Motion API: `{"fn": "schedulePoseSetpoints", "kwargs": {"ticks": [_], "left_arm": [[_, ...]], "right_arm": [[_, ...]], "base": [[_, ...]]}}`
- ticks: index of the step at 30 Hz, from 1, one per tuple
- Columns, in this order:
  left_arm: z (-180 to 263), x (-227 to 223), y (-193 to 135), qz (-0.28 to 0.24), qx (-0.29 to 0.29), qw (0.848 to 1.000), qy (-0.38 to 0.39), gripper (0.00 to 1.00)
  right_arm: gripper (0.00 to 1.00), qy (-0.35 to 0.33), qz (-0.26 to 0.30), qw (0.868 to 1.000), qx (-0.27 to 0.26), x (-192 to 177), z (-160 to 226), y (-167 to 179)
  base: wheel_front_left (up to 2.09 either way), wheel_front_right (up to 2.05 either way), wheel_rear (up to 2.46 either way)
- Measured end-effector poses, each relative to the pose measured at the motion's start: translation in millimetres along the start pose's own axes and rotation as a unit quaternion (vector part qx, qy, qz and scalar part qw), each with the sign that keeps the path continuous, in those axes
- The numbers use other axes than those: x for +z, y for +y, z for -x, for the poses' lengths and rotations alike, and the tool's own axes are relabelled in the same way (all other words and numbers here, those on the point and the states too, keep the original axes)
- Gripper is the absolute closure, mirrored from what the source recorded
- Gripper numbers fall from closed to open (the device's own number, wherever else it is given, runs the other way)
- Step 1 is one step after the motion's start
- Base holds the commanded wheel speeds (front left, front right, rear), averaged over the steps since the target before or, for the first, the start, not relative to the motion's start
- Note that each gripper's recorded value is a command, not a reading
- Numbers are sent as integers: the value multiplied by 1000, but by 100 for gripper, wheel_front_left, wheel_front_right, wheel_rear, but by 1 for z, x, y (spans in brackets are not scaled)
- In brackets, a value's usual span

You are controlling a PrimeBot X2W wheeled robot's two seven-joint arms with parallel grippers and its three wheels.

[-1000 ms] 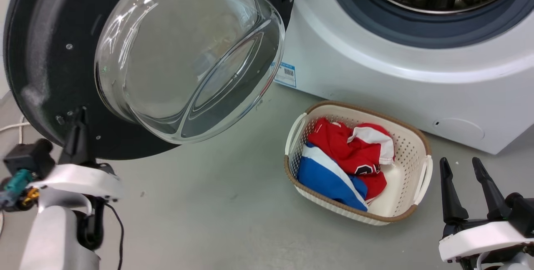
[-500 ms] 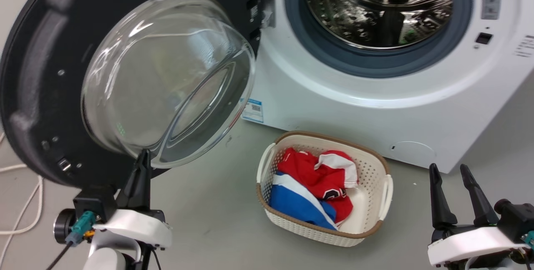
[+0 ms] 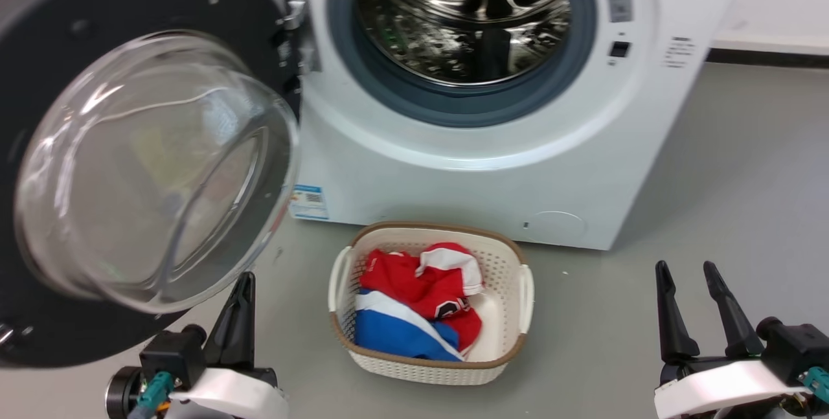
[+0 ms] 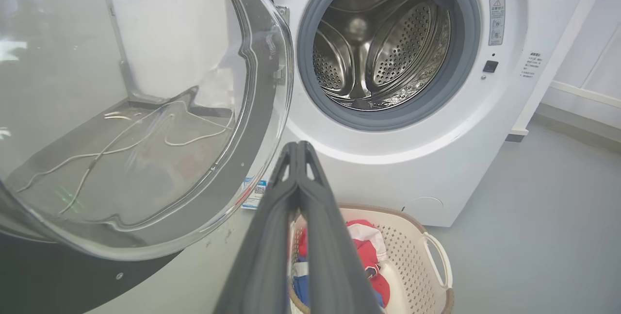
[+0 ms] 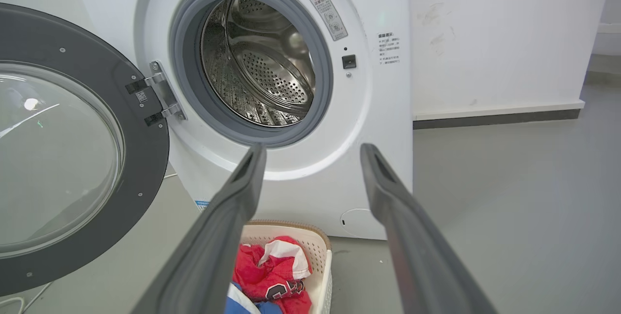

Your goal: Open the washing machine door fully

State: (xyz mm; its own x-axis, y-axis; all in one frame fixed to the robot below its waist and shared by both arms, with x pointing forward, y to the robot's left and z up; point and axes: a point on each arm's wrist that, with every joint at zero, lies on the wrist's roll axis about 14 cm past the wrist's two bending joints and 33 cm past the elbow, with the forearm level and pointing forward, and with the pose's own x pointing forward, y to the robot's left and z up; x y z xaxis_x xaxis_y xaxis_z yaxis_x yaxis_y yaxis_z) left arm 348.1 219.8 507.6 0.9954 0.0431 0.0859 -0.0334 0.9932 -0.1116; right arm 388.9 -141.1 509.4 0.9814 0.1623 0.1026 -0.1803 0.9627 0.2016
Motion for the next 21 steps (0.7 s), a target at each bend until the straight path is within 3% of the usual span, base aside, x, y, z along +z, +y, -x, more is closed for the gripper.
{"fn": "schedulePoseSetpoints", "kwargs": {"ticks": [1, 2, 3, 9, 21], "left_arm": [[-1, -2, -4, -2, -6, 1000, 2, 98], [-2, -4, -9, -1, -12, 1000, 5, 70], [-3, -5, -13, 0, -17, 1000, 6, 1], [-7, -12, -31, 0, -38, 999, 15, 0], [-4, -13, -51, -22, -68, 997, 15, 0]], "right_arm": [[0, 0, 2, 1000, -6, 1, 3, -3], [0, -2, 3, 1000, -14, 2, 6, -8], [0, -4, 3, 1000, -20, 3, 9, -12], [0, 0, 8, 999, -49, 2, 24, -29], [0, 6, 34, 998, -53, 1, 35, -31]], "base": [[0, 0, 0], [0, 0, 0], [0, 0, 0], [0, 0, 0], [0, 0, 0]]}}
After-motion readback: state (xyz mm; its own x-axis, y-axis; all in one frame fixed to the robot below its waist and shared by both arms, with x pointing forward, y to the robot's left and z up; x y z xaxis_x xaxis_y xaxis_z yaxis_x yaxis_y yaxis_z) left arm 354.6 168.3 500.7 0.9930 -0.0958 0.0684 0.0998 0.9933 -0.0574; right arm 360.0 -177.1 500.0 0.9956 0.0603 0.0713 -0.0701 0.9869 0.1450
